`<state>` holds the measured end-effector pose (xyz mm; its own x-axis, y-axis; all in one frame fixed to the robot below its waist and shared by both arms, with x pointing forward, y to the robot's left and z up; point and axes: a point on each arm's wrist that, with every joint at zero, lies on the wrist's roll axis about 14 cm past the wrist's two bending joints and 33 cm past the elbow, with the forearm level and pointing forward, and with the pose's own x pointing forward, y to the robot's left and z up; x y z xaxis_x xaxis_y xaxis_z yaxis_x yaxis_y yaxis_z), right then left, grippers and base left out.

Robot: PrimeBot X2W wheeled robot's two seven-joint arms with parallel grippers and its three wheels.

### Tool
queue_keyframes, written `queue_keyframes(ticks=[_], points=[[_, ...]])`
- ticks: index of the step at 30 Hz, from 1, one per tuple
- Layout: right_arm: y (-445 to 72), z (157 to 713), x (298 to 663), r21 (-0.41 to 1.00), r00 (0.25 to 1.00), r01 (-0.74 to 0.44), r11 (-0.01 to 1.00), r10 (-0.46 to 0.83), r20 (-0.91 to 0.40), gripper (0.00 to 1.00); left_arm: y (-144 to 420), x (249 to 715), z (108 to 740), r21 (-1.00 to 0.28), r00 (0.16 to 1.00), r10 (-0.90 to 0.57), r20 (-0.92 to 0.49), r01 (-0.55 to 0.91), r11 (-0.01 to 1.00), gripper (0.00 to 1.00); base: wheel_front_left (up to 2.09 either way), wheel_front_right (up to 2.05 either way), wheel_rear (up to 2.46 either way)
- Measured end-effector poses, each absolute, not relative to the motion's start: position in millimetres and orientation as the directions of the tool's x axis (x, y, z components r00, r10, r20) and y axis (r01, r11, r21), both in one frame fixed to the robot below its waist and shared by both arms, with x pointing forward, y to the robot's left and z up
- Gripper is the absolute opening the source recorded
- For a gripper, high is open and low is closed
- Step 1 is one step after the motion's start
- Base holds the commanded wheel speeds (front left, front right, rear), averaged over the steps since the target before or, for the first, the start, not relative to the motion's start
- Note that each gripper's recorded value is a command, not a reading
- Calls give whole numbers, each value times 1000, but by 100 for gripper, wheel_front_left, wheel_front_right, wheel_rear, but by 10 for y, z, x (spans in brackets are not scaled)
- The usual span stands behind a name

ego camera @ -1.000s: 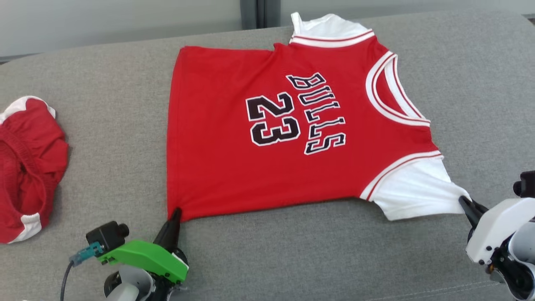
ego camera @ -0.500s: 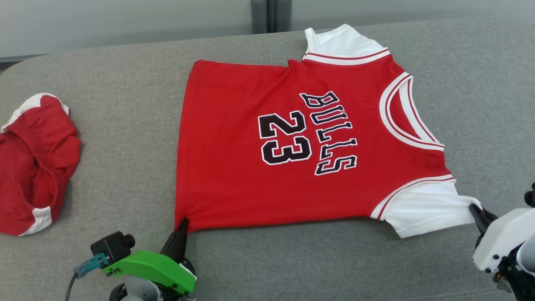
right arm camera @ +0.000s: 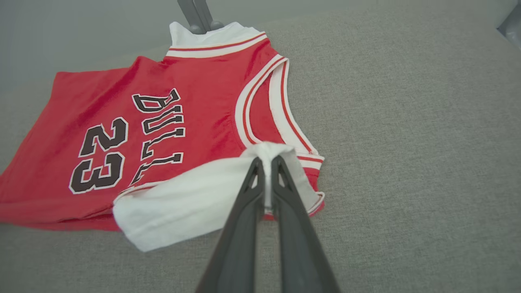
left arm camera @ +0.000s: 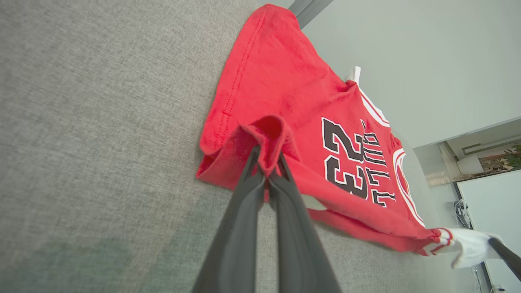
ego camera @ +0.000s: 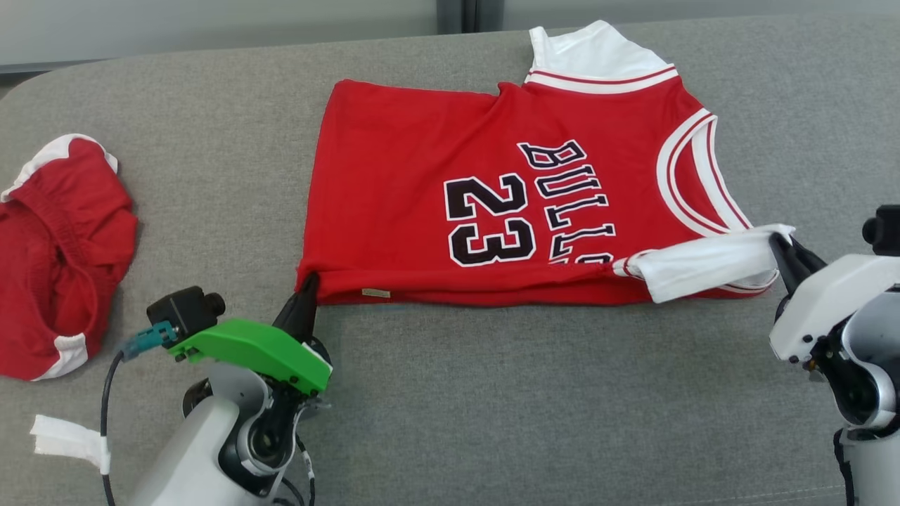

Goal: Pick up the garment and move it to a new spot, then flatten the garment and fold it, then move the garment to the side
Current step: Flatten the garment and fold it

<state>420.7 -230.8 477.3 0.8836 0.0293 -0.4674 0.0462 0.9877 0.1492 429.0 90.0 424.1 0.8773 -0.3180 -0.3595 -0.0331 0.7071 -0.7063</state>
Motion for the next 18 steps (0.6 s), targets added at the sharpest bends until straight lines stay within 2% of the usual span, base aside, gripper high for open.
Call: queue_keyframes(ticks=[13, 14, 15, 16, 17, 18], points=[[-2237, 4763, 4663, 110, 923, -3, 994, 45, -383, 0, 860, 4610, 4104, -682, 861, -299, -411, -73, 727, 0, 0, 0, 0], [-2231, 4770, 4690, 107, 928, -6, 994, 46, -371, 0, 864, 4626, 4094, -681, 860, -297, -414, -77, 728, 4, 0, 0, 0], [-2221, 4783, 4719, 107, 932, -10, 994, 48, -359, 0, 865, 4636, 4084, -680, 860, -295, -416, -79, 729, 30, 0, 0, 0], [-2206, 4789, 4740, 104, 935, -17, 994, 53, -352, 0, 864, 4644, 4077, -678, 860, -295, -416, -78, 731, 69, 0, 0, 0], [-2198, 4805, 4767, 105, 940, -20, 994, 54, -337, 0, 869, 4655, 4069, -674, 862, -291, -415, -77, 735, 100, 0, 0, 0], [-2182, 4821, 4795, 103, 944, -26, 994, 58, -324, 38, 866, 4663, 4055, -669, 860, -291, -419, -75, 740, 100, 0, 0, 0]])
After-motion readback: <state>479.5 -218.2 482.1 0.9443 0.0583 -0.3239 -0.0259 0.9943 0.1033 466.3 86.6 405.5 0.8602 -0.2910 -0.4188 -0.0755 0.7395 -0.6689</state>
